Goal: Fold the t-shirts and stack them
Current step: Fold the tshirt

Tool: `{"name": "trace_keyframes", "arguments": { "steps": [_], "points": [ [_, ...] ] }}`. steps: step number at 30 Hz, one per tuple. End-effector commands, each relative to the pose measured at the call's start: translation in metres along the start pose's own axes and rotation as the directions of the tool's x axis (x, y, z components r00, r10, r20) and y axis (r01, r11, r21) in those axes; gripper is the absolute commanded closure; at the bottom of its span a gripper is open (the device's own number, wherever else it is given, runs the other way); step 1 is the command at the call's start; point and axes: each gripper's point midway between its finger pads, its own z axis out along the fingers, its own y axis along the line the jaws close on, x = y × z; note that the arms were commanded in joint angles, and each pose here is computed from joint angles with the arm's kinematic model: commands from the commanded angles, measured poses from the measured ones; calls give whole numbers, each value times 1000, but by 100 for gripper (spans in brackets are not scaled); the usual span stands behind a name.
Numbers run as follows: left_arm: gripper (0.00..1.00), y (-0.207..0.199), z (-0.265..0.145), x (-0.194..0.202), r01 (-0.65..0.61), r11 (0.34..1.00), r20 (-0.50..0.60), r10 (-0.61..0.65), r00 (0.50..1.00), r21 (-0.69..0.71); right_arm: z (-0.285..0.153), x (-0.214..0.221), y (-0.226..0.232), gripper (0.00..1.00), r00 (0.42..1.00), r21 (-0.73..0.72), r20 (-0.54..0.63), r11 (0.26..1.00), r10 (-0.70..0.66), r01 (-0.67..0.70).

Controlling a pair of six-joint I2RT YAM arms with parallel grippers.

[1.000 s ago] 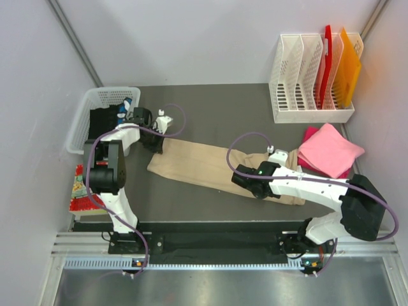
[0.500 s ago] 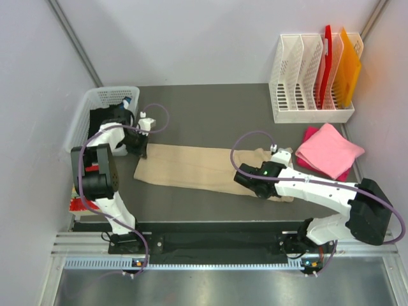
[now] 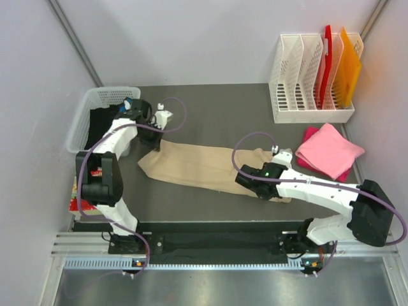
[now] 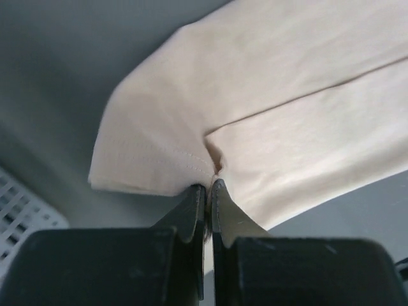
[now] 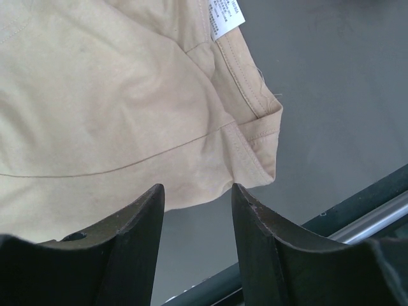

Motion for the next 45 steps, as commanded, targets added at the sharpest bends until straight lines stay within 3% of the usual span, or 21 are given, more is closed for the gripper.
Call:
{"name": "trace_keyframes", "arguments": {
  "steps": [1,26,31,45],
  "points": [
    [100,-42,-8,-25,-62,998,22,62,998,17,-4,-4,2,53,1000,-27,26,1000,15,-14],
    [100,-166,20,-84,-168,978,18,167,986,120,-2,-2,-2,54,999,-35,28,999,16,-15],
    [100,-183,22,-94,-154,978,47,148,988,142,-4,-4,-3,54,999,-39,30,999,24,-23],
    [100,-209,84,-85,-72,981,-5,74,997,179,-7,-1,-7,56,999,-37,23,998,42,-41]
  ]
}}
